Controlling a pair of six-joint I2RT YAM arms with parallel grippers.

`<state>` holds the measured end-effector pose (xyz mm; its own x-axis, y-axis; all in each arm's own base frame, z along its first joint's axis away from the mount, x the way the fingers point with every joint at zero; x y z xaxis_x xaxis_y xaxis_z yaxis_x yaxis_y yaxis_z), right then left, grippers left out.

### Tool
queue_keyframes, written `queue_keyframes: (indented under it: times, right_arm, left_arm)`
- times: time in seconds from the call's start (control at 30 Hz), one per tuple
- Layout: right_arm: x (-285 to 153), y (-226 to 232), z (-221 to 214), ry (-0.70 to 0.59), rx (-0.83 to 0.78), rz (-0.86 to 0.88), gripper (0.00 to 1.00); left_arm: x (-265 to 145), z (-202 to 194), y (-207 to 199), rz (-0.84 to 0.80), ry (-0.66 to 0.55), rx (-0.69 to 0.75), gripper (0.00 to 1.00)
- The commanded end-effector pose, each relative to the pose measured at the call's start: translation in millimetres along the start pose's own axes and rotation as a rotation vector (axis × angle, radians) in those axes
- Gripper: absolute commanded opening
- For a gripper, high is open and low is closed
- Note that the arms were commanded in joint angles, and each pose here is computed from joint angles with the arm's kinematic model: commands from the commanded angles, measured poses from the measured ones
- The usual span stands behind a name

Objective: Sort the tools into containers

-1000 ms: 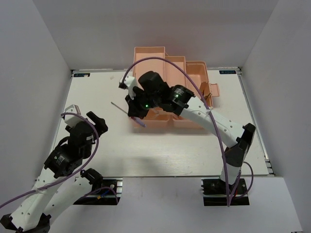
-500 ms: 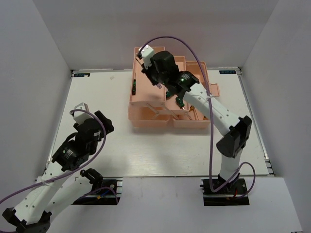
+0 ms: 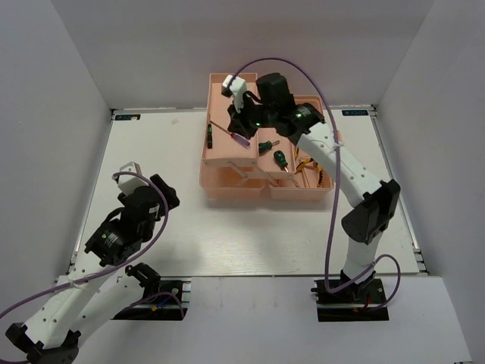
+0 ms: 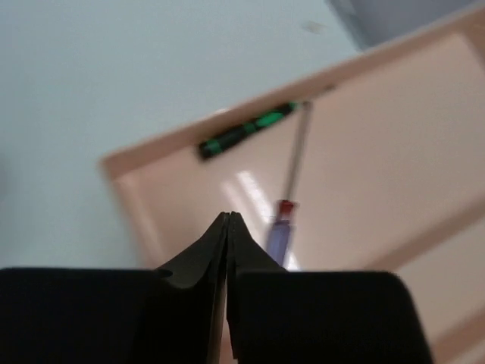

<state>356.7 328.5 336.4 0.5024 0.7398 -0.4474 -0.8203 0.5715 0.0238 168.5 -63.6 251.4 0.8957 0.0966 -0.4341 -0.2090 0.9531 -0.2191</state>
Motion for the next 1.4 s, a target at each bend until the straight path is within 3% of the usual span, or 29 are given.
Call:
queue_keyframes:
  times: [0.0,0.03,0.13,0.17,0.27,0.33,0.6,0.73,0.9,0.97,1.07,1.1,1.23,1.37]
  right_arm:
    - [-57,59,7,-0.050,-0.111,0.596,0.00]
    - [-63,69,1,-0.079,-0.211,0.722,0.00]
    - [-57,78,-37,-0.012,-0.282,0.835,0.19]
    - [-53,80,-44,0.014,-0.315,0.821,0.33]
    - [-38,77,-75,0.120,-0.409,0.736,0.57]
    - [-26,76,-90,0.180,-0.431,0.634,0.62]
    - [23,71,-100,0.202,-0.471,0.224,0.64]
    - [44,85,-112,0.201,-0.523,0.145,0.64]
    - [63,89,-155,0.287,-0.548,0.079,0.64]
    - [69,89,-159,0.281,-0.553,0.055,0.62]
    - [76,85,-174,0.321,-0.568,0.038,0.57]
    - [78,84,-176,0.325,-0.568,0.033,0.56]
    - [82,83,-182,0.346,-0.576,0.040,0.44]
    - [72,89,-168,0.326,-0.559,0.084,0.00]
  left_arm:
    - [3,-1,-3,-0.020,-0.009,-0.010,0.81]
    - [3,-1,-3,-0.020,-0.009,-0.011,0.80]
    - [4,-4,-3,-0.024,0.002,-0.005,0.80]
    - [2,-3,-3,-0.028,-0.004,-0.010,0.80]
    - [2,-5,-1,-0.029,-0.005,-0.011,0.80]
    - [3,-7,-1,-0.031,-0.009,-0.015,0.80]
    - [12,-18,-4,-0.039,0.018,-0.011,0.80]
    - [12,-18,-4,-0.039,0.018,-0.012,0.80]
    - [10,-21,-1,-0.026,0.020,-0.040,0.80]
    - [10,-29,3,-0.018,0.031,-0.052,0.76]
    - [18,-45,2,-0.037,0.056,-0.067,0.53]
    - [20,-48,-2,-0.065,0.060,-0.077,0.39]
    - [30,-70,-8,-0.130,0.097,-0.093,0.19]
    - [37,-86,-16,-0.203,0.115,-0.120,0.23]
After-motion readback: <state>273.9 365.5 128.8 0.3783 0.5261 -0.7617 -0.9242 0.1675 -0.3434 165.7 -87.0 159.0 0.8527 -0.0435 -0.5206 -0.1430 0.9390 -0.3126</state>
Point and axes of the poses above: each gripper's point midway between its finger pads, its own x axis out along the fingers, its own y axis along the line the jaws close on, z = x × y, the point moved 6 cm from there along -x, back along the fingers, and after that the axes turned 10 degrees about x, right-handed, at the moved point
